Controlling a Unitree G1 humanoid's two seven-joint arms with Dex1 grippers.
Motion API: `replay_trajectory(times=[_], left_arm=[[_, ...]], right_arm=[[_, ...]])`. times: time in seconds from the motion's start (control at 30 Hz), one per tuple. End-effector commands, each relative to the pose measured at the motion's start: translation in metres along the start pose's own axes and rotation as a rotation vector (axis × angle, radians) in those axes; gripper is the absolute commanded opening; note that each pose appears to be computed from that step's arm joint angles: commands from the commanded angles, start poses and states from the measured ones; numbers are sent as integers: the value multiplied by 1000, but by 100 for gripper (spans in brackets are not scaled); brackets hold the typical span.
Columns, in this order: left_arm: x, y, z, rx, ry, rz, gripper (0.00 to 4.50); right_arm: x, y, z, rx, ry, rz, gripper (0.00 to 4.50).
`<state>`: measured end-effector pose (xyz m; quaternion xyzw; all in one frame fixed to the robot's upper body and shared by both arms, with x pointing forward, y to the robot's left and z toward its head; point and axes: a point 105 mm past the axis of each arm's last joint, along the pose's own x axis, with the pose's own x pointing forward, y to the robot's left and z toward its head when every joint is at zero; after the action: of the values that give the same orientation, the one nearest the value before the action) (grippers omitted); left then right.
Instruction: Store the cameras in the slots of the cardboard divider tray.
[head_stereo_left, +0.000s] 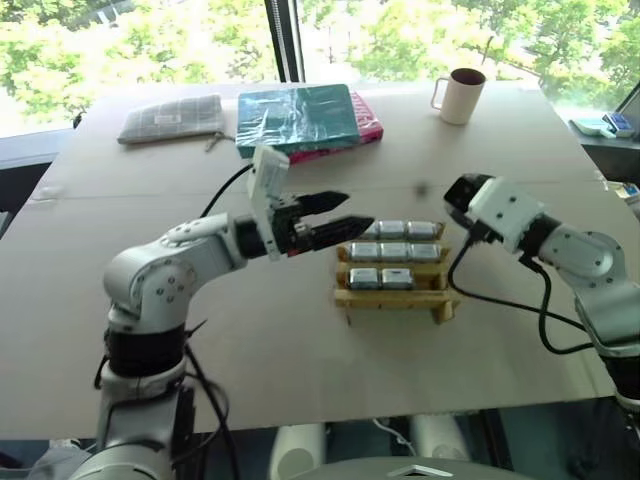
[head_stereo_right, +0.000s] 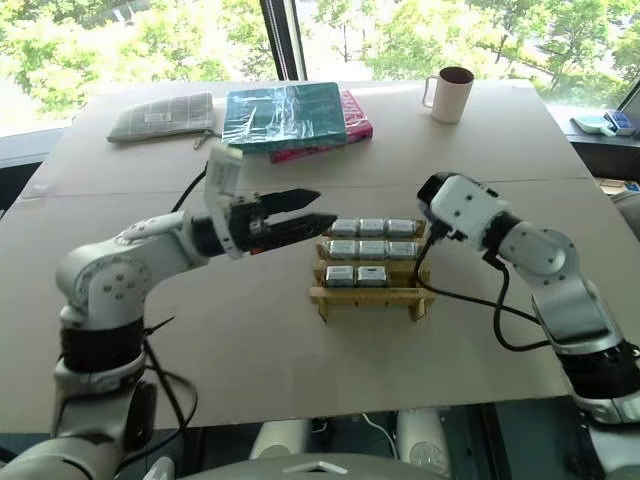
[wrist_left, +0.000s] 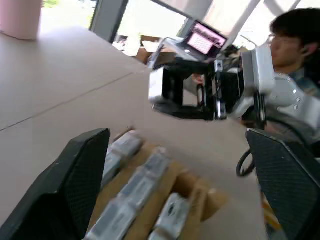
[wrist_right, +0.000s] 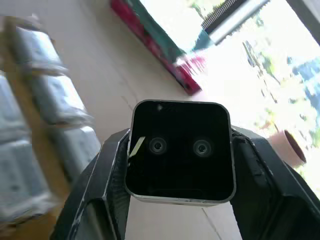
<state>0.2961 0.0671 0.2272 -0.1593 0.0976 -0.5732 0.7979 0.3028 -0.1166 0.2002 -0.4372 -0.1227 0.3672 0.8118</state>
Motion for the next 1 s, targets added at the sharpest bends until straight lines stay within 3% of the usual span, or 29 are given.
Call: replay_trajectory(times=[0.03,0.5,0.57,0.77,0.83,1.0], left_arm=[[18,-4,-2,-119,17,-62,450],[39,-7,-4,-157,87,-172,450],[39,-7,-4,-155,90,-173,373],[38,-10,0,-157,87,-200,86],[38,-11,2,-149,91,-209,80],[43,-10,4,-52,117,-196,79]], right_arm=[[-3,2,35,-93,-100,33,209],[3,4,76,-81,-226,11,209],[3,4,76,-79,-225,11,209],[0,4,75,-53,-221,15,209],[-1,8,71,9,-212,55,209],[-15,6,55,149,-173,47,444]])
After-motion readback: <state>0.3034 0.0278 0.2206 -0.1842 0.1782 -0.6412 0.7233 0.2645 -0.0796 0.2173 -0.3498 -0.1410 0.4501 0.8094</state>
